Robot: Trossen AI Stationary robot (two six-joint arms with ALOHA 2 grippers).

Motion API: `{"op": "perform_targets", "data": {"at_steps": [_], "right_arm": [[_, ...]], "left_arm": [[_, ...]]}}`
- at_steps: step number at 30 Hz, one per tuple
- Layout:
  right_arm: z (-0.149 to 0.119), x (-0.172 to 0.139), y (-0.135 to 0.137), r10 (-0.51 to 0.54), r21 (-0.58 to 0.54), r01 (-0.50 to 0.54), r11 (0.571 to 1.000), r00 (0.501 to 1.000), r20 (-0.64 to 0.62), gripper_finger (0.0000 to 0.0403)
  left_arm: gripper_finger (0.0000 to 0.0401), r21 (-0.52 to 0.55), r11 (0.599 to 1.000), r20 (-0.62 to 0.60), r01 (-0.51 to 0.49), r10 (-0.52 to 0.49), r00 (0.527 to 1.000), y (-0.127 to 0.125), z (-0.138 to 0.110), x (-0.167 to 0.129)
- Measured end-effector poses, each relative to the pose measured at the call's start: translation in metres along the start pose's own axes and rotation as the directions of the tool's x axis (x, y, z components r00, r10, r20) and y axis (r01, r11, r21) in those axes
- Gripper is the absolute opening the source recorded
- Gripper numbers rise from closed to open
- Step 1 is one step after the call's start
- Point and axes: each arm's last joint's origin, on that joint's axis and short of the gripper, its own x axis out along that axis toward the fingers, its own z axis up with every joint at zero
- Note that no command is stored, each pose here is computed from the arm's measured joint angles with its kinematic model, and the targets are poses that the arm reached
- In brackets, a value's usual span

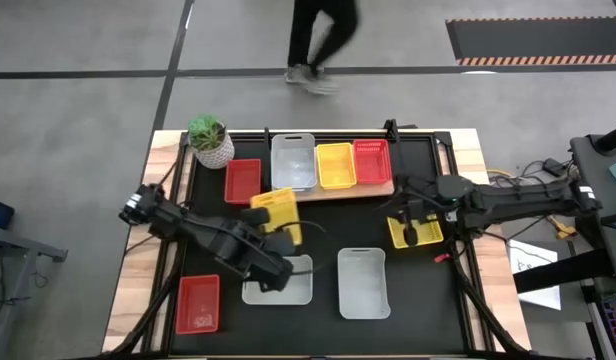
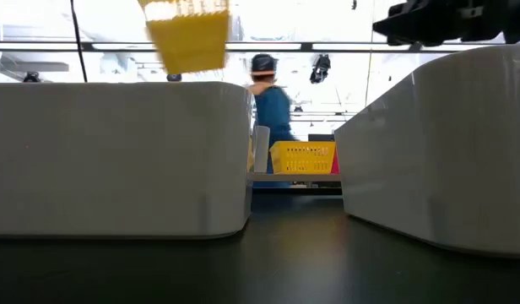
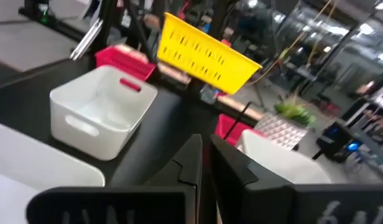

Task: Stack baskets on shelf by color
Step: Stack the left yellow bin on top of the yellow bin on the shelf

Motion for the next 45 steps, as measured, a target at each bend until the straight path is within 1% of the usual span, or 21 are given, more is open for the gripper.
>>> {"op": "perform_targets", "data": {"at_steps": [2,5,7,10,14,19,26,30,34,36,40,43,45], "right_arm": [[0.001,-0.007,0.0,-0.011,0.005,0.011,1.0,1.0,0.026,0.0022],[0.002,-0.015,0.001,-0.009,0.041,0.008,0.999,1.0,0.028,0.0022],[0.0,-0.018,0.003,0.004,0.073,-0.004,0.997,1.0,0.004,0.0022],[-0.003,-0.025,0.005,0.039,0.138,-0.029,0.99,0.997,-0.066,0.0022],[0.002,-0.042,0.006,0.031,0.197,-0.02,0.98,0.998,-0.05,0.0022],[0.008,-0.062,0.006,0.008,0.201,-0.006,0.98,1.0,-0.007,0.0022],[0.011,-0.069,0.006,-0.011,0.201,0.004,0.979,0.999,0.031,0.0022],[0.011,-0.068,0.006,-0.012,0.201,0.005,0.98,0.999,0.031,0.0022],[0.011,-0.067,0.005,-0.013,0.2,0.006,0.98,0.999,0.036,0.0022],[0.012,-0.067,0.005,-0.019,0.199,0.01,0.98,0.999,0.045,0.0022],[0.013,-0.067,0.005,-0.021,0.198,0.011,0.98,0.999,0.048,0.0022],[0.013,-0.067,0.005,-0.023,0.198,0.012,0.98,0.998,0.052,0.0022],[0.013,-0.067,0.005,-0.023,0.198,0.013,0.98,0.998,0.052,0.0022]], "left_arm": [[0.0,0.036,0.999,0.039,0.01,-0.011,0.999,-0.001,0.015,-0.002],[0.0,0.075,0.997,0.088,-0.004,-0.002,0.996,0.001,0.035,0.002],[0.0,0.095,0.995,0.117,-0.005,-0.007,0.993,0.004,0.048,0.005],[0.0,0.113,0.994,0.166,-0.011,-0.008,0.986,0.015,0.067,0.011],[0.0,0.121,0.993,0.184,-0.006,-0.017,0.983,0.036,0.086,0.025],[0.0,0.109,0.994,0.191,-0.017,-0.005,0.982,0.069,0.103,0.041],[0.0,0.131,0.99,0.285,0.047,-0.083,0.955,0.114,0.128,0.066],[0.0,0.111,0.988,0.294,0.106,-0.134,0.946,0.138,0.134,0.091],[0.0,0.073,0.992,0.266,0.104,-0.12,0.956,0.154,0.131,0.119],[0.0,0.06,0.993,0.239,0.098,-0.11,0.965,0.159,0.127,0.129],[0.0,0.013,0.995,0.237,0.096,-0.096,0.967,0.166,0.124,0.147],[0.0,-0.017,0.995,0.218,0.097,-0.091,0.972,0.169,0.121,0.154],[0.0,-0.021,0.995,0.228,0.096,-0.089,0.97,0.169,0.121,0.157]]}}
